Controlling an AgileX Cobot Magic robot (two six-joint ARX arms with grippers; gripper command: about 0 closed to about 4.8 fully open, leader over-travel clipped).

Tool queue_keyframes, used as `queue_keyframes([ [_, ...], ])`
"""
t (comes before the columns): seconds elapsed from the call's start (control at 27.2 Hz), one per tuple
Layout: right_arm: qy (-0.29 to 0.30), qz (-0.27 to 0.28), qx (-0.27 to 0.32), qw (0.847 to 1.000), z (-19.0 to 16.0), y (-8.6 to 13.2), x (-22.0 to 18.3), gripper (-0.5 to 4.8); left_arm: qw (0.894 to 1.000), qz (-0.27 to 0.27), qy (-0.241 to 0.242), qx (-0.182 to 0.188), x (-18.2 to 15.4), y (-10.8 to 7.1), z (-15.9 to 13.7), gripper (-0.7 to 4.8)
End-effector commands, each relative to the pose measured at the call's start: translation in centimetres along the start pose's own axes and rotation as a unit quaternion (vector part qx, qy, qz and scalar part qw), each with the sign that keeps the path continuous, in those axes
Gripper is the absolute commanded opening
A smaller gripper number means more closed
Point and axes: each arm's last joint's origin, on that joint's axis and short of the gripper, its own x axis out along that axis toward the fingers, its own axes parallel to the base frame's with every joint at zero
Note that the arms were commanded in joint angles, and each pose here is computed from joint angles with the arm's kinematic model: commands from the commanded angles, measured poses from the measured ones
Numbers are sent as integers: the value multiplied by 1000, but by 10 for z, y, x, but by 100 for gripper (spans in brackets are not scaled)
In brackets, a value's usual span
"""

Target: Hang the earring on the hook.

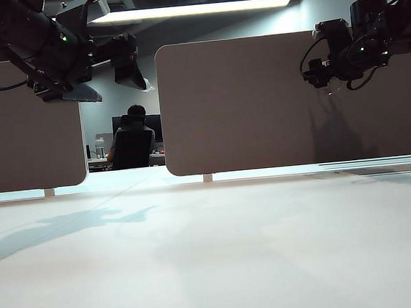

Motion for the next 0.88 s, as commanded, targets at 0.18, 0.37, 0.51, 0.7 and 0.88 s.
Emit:
queue_keyframes([
  [0.18, 22, 10, -7, 1000, -13, 6, 4, 261, 1000, 1, -6, -1, -1, 0, 3, 479],
  [0.37, 26, 9, -15, 1000, -20, 6, 6, 261, 1000, 5, -6, 0, -1, 2, 3, 479],
  [0.51, 5, 6, -20, 1000, -12, 5, 5, 261, 1000, 7, -7, -1, -1, 4, 3, 479],
  [0.7, -6, 5, -23, 1000, -3, 5, 3, 261, 1000, 8, -7, -1, -1, 4, 3, 479],
  [0.88, -2, 7, -20, 1000, 3, 4, 1, 261, 1000, 8, -7, -1, -1, 4, 3, 479],
])
